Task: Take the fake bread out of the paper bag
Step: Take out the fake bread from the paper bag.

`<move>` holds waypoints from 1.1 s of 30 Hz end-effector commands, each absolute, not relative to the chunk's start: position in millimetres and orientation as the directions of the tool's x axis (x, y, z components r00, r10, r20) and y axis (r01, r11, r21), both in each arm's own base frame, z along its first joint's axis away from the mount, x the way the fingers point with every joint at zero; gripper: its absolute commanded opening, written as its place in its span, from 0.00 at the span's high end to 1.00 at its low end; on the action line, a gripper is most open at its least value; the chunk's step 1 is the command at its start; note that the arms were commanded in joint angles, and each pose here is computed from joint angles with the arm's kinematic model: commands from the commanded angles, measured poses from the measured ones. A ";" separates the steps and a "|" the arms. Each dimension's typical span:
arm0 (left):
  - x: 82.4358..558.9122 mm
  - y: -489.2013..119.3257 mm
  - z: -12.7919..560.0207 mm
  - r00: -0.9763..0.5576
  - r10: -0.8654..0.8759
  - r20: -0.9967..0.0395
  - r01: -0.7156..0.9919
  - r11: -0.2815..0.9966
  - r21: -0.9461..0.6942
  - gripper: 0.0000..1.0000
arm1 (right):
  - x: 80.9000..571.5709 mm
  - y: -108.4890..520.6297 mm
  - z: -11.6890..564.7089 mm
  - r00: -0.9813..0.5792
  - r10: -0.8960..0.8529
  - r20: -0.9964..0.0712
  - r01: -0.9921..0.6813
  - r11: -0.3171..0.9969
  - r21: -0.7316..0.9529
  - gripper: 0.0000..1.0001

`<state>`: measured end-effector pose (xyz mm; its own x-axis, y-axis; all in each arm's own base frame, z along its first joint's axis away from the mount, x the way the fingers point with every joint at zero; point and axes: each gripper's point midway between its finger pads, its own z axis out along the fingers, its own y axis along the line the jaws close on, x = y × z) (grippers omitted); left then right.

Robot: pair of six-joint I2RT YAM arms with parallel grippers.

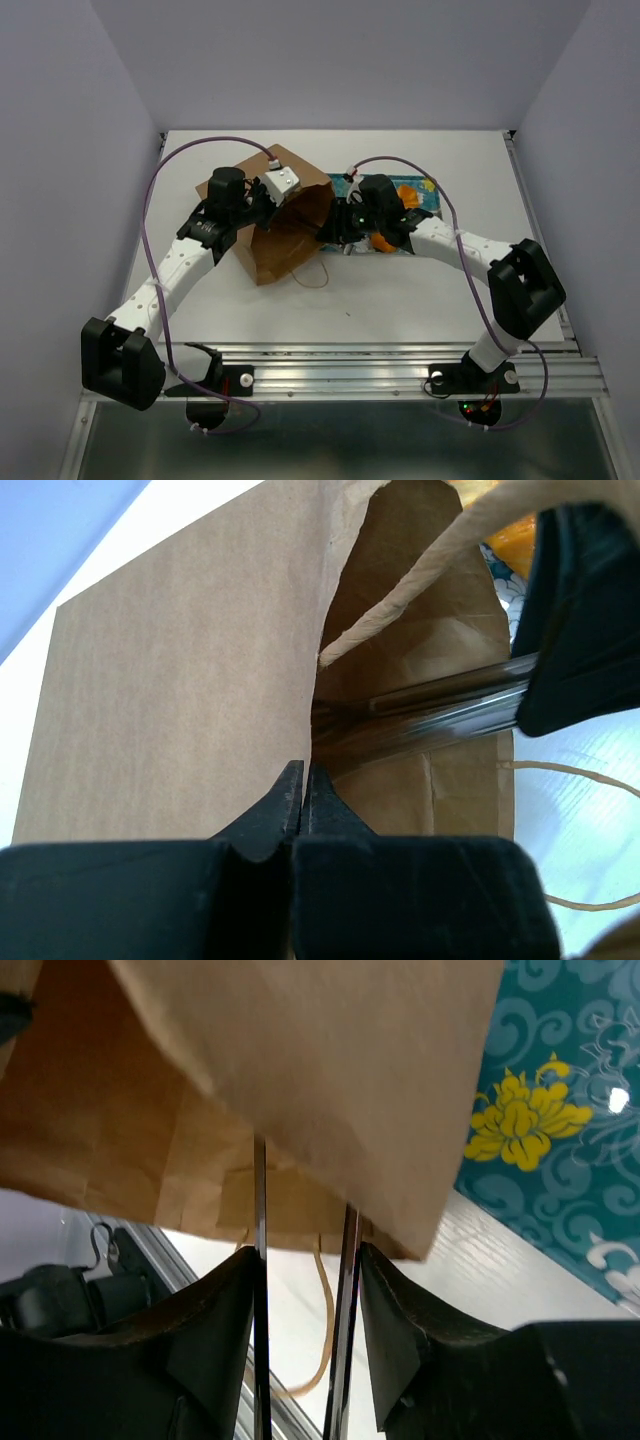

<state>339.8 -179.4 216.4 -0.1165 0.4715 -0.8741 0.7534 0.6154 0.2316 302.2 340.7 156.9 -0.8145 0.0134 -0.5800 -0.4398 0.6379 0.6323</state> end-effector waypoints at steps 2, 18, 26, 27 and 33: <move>345.7 -184.2 239.3 -0.066 0.419 -0.906 0.737 0.632 0.238 1.00 | 334.6 380.5 209.7 -0.737 0.158 -0.658 -0.483 0.557 0.675 0.51; 346.0 -186.5 237.3 -0.075 0.398 -0.914 0.736 0.641 0.219 1.00 | 343.6 432.9 179.4 -0.778 0.170 -0.605 -0.421 0.574 0.703 0.48; 351.1 -187.7 238.5 -0.081 0.377 -0.923 0.722 0.660 0.206 1.00 | 324.7 451.4 162.1 -0.803 0.151 -0.576 -0.426 0.530 0.733 0.47; 352.0 -187.6 239.3 -0.082 0.373 -0.924 0.719 0.664 0.204 1.00 | 319.5 454.4 160.2 -0.804 0.145 -0.576 -0.432 0.523 0.734 0.47; 362.8 -182.5 239.2 -0.129 0.334 -0.934 0.664 0.728 0.169 1.00 | 311.5 455.1 154.3 -0.800 0.139 -0.584 -0.437 0.532 0.725 0.46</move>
